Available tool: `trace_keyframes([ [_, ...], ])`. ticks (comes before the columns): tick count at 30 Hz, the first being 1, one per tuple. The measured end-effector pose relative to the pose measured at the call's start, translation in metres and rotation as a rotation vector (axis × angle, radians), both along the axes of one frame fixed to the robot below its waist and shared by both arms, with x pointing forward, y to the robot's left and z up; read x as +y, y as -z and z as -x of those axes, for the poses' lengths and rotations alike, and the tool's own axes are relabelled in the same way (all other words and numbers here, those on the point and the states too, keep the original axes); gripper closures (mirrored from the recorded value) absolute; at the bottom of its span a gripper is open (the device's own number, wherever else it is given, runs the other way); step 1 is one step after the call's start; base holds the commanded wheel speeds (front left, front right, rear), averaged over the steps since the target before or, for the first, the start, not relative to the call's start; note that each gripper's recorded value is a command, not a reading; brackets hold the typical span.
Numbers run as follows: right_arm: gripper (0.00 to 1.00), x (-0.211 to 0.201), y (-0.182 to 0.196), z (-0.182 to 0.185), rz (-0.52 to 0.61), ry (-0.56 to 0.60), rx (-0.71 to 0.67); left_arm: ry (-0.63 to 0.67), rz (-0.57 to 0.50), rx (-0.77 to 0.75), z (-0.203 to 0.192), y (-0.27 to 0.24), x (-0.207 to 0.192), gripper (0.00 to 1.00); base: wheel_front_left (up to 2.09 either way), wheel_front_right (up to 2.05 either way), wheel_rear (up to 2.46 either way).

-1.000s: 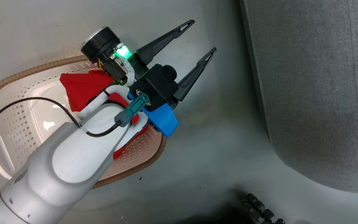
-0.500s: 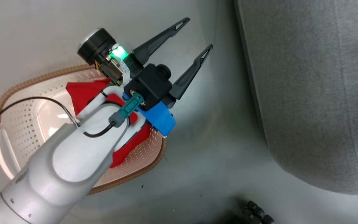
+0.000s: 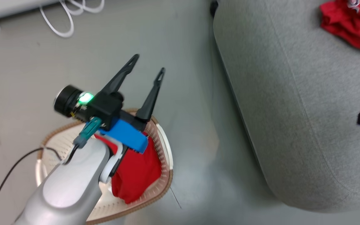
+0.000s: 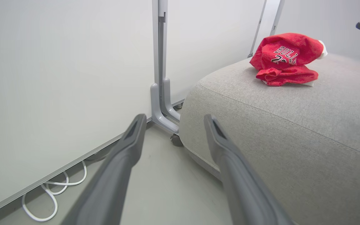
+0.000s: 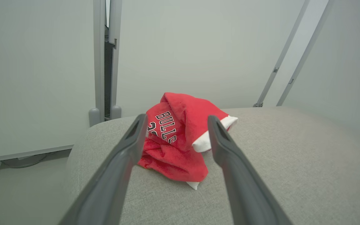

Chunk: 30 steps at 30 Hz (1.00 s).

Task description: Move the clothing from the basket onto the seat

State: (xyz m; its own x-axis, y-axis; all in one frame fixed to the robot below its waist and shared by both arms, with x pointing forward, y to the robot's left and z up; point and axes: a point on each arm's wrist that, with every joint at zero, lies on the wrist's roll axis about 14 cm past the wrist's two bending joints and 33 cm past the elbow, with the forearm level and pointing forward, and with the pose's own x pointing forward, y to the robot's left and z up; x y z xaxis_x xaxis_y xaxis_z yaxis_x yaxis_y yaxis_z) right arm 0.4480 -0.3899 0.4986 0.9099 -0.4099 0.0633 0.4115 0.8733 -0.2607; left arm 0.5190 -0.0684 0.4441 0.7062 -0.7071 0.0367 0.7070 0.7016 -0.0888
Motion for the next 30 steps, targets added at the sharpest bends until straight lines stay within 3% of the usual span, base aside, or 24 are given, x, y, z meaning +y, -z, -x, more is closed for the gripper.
trace_keyframes([
  [8, 0.00, 0.084, -0.035, 0.003, -0.031, -0.240, -0.093, -0.255, 0.033, -0.052, 0.015, -0.055, 0.075, 0.00, 0.00, 0.00, 0.00],
  [16, 0.00, 0.163, -0.042, 0.020, -0.117, -0.443, -0.132, -0.497, 0.037, -0.091, 0.050, -0.083, 0.158, 0.00, 0.00, 0.00, 0.00],
  [23, 0.00, 0.197, -0.036, 0.049, -0.185, -0.521, -0.129, -0.631, 0.032, -0.089, 0.097, -0.085, 0.207, 0.00, 0.00, 0.00, 0.00],
  [30, 0.00, 0.214, -0.026, 0.074, -0.225, -0.549, -0.107, -0.691, 0.023, -0.072, 0.132, -0.077, 0.228, 0.00, 0.00, 0.00, 0.00],
])
